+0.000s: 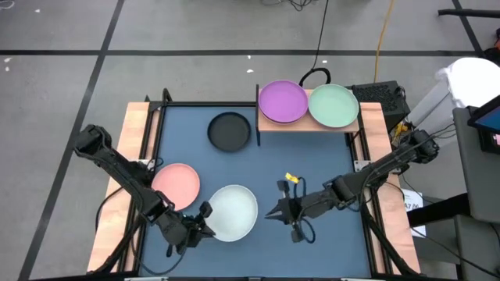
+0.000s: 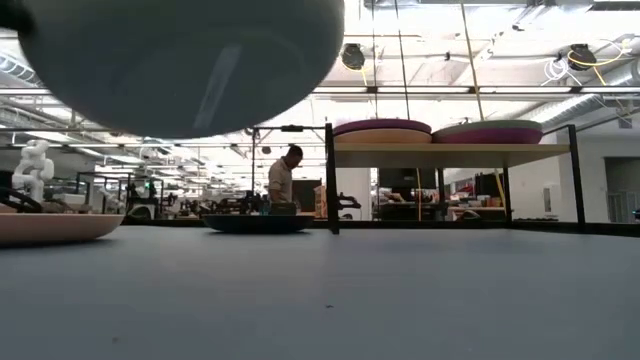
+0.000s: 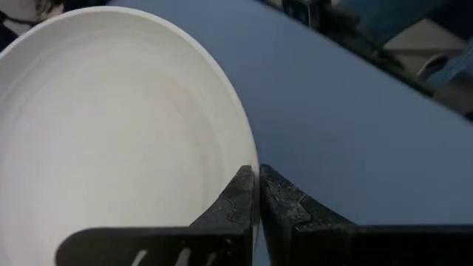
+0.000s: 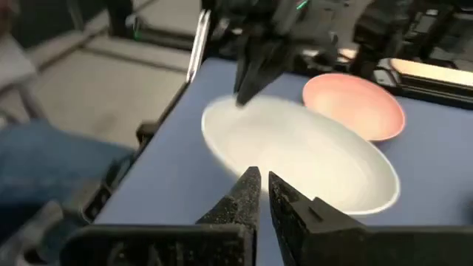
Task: Place and stack plates onto a shelf
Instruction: Stack the gray plate on top of the light green plate on the shelf
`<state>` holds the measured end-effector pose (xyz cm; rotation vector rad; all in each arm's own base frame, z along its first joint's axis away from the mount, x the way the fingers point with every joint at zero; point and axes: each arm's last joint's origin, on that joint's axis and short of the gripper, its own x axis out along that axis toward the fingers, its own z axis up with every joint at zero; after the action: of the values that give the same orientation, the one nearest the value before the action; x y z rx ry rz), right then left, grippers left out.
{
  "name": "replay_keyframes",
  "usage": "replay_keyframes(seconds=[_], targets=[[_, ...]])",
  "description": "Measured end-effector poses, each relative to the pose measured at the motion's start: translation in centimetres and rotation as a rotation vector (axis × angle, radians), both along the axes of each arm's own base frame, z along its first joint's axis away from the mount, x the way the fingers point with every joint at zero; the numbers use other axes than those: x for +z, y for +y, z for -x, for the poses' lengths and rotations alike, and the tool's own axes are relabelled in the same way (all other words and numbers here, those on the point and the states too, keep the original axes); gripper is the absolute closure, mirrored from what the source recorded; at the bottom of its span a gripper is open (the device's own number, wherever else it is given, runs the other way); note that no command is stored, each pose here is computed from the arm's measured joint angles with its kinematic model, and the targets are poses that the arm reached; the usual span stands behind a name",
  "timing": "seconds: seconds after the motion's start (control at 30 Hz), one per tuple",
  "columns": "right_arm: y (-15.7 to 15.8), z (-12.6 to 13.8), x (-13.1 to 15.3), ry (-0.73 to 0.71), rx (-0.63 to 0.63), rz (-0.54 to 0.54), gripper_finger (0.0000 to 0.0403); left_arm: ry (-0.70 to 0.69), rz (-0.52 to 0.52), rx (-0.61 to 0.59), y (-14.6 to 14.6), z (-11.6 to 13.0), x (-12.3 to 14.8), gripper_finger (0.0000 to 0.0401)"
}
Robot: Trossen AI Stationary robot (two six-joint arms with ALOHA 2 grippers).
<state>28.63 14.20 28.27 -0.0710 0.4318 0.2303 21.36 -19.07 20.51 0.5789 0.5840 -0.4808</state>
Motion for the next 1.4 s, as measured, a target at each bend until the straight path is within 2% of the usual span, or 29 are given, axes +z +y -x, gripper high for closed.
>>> replay_keyframes(seconds=[0.2, 0.37, 0.6, 0.87, 1.07, 1.23, 1.4], targets=[[0.9, -1.2, -1.3, 0.046, 0.068, 0.076, 0.0381, 0.031, 0.131, -0.085, 1.2, -0.7, 1.3, 0.0392], [1.3, -1.5, -0.4, 0.049, 0.105, -0.007, 0.0346, 0.085, 0.194, -0.105, 2.8, -1.8, 1.3, 0.0392], [1.4, -1.2, -0.9, 0.144, 0.101, -0.062, 0.0283, 0.145, 0.315, -0.121, 4.7, -3.0, 1.4, 0.0392], [1.2, -1.4, -1.6, 0.182, 0.116, -0.038, 0.0244, 0.172, 0.344, -0.135, 4.2, -2.7, 1.4, 0.0392], [0.8, -2.6, -2.9, 0.215, 0.167, -0.066, 0.0234, 0.184, 0.388, -0.232, 3.5, -2.4, 1.6, 0.0392], [1.2, -4.0, -4.4, 0.215, 0.27, -0.128, 0.0232, 0.177, 0.381, -0.27, 3.1, -2.2, 1.7, 0.0392], [1.0, -5.0, -5.4, 0.199, 0.302, -0.11, 0.0233, 0.176, 0.405, -0.319, 3.0, -2.2, 1.8, 0.0392]])
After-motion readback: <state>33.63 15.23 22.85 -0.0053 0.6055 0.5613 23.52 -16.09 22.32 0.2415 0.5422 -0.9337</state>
